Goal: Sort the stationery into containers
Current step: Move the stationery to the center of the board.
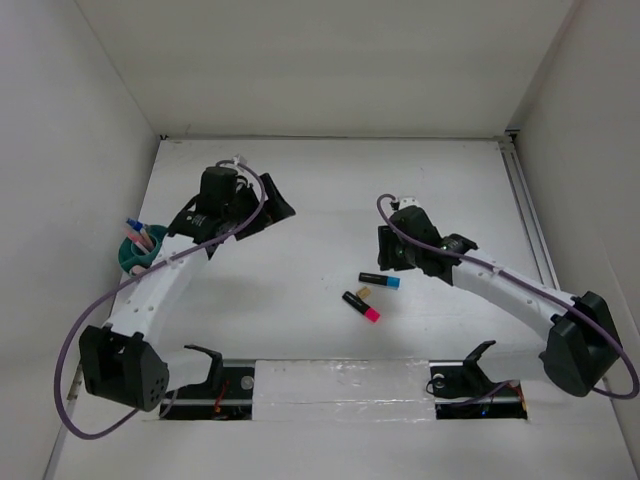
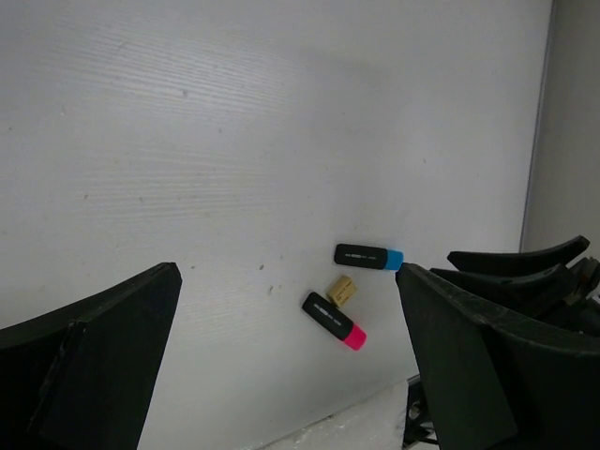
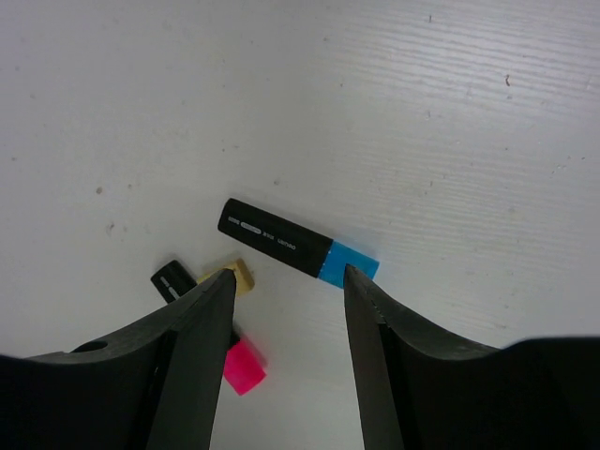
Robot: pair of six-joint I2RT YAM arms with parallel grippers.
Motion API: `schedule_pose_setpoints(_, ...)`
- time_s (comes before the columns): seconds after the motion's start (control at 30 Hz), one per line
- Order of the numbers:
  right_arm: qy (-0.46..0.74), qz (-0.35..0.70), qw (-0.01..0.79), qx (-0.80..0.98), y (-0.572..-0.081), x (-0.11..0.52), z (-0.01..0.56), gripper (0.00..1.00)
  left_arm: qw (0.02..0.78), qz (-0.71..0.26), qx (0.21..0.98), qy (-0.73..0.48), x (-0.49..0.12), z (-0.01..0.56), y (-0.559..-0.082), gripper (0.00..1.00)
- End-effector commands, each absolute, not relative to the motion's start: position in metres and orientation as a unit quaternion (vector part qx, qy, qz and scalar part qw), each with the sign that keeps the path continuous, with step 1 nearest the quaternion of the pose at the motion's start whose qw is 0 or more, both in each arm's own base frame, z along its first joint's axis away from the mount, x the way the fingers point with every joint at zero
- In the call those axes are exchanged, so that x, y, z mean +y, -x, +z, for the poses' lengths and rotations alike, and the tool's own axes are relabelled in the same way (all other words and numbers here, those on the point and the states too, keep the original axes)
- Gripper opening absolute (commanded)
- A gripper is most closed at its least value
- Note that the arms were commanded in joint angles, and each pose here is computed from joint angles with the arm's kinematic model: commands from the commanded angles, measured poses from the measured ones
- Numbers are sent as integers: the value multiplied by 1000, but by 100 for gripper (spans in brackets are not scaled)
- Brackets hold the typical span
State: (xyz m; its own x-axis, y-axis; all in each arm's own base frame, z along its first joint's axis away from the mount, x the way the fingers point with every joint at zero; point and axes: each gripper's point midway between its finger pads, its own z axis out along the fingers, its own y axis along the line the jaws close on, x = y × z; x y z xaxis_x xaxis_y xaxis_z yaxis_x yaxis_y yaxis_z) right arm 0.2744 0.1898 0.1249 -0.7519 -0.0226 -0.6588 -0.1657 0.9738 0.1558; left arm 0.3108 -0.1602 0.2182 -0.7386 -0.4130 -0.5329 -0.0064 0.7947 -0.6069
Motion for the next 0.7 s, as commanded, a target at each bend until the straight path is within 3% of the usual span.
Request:
schedule_pose_setpoints(0.0,90,137,370,915,-282,196,125,56,362,-261,884,138,-149,208,-326,100)
schedule_pose_setpoints(0.37,105,112,301,941,-285,182,71,59,385,-190,900,80,-124,204,-311,100)
schedule_pose_setpoints(0.6,101,115,267,952,-280,182,57,60,382,-208,898,72,-129,201,-305,100)
schedule_pose_setpoints(0.67,82,110,258,956,-277,179,55,67,386,-209,896,71,-129,204,-304,100)
